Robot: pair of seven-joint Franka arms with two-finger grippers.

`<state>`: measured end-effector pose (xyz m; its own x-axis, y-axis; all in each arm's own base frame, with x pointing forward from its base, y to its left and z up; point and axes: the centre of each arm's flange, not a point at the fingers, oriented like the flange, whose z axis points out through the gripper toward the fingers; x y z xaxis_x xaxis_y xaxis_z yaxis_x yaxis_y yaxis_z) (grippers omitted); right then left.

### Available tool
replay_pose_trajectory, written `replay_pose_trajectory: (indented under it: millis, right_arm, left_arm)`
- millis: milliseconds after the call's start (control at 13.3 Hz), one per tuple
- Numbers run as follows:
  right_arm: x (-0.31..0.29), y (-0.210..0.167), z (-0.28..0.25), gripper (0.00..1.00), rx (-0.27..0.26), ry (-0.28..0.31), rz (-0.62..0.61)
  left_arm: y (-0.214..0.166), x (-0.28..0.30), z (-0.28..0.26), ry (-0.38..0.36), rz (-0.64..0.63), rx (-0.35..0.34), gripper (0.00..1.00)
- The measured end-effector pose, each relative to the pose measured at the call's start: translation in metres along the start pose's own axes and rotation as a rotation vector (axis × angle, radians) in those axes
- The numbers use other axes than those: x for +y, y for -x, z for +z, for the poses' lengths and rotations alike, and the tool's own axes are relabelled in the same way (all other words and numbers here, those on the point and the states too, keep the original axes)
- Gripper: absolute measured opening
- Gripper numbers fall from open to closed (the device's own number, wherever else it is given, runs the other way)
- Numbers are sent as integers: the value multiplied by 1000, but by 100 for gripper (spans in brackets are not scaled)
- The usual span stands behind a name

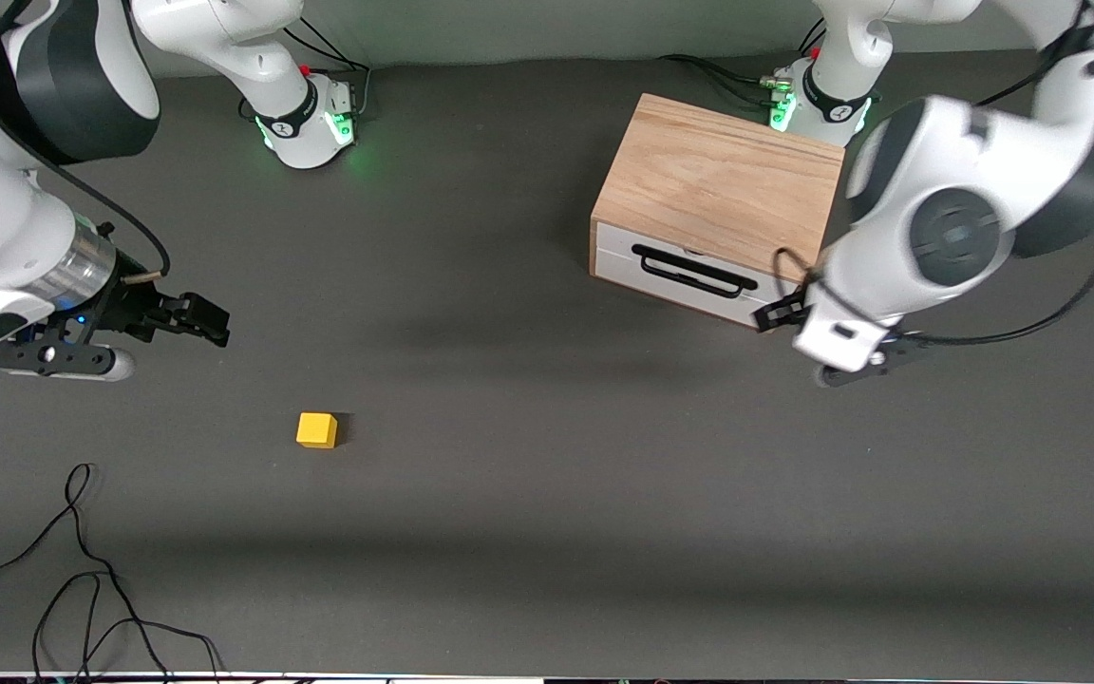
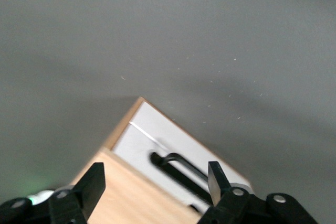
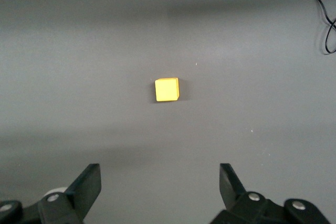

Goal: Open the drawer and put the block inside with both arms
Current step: 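Grasp the yellow cube with the right gripper while the left gripper hooks the handle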

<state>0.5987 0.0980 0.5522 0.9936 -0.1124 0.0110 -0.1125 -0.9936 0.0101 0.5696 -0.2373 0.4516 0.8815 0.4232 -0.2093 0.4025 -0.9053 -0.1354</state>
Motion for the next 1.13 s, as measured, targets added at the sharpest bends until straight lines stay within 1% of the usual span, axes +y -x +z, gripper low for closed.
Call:
replay_pose_trajectory:
  millis: [75, 301, 451, 601, 751, 827, 1127]
  right_arm:
    - [-2, -4, 7, 100, 0, -1, 0]
    - [-10, -19, 35, 100, 1, -19, 4]
    - [-16, -30, 62, 100, -5, -17, 5]
    - [-20, -38, 89, 100, -23, -7, 4]
    - [-20, -40, 112, 100, -32, -3, 5]
    - [-19, -39, 126, 100, -28, -3, 6]
    - [-14, -24, 199, 100, -8, -4, 10]
  left_arm:
    - [3, 13, 12, -4, -88, -6, 92]
    - [9, 39, 45, -28, -380, -51, 93]
    - [17, 57, 67, -56, -531, -62, 93]
    - [27, 72, 90, -99, -639, -67, 94]
    - [31, 80, 114, -144, -716, -73, 95]
    - [33, 83, 126, -167, -735, -76, 94]
    - [56, 89, 168, -255, -732, -82, 90]
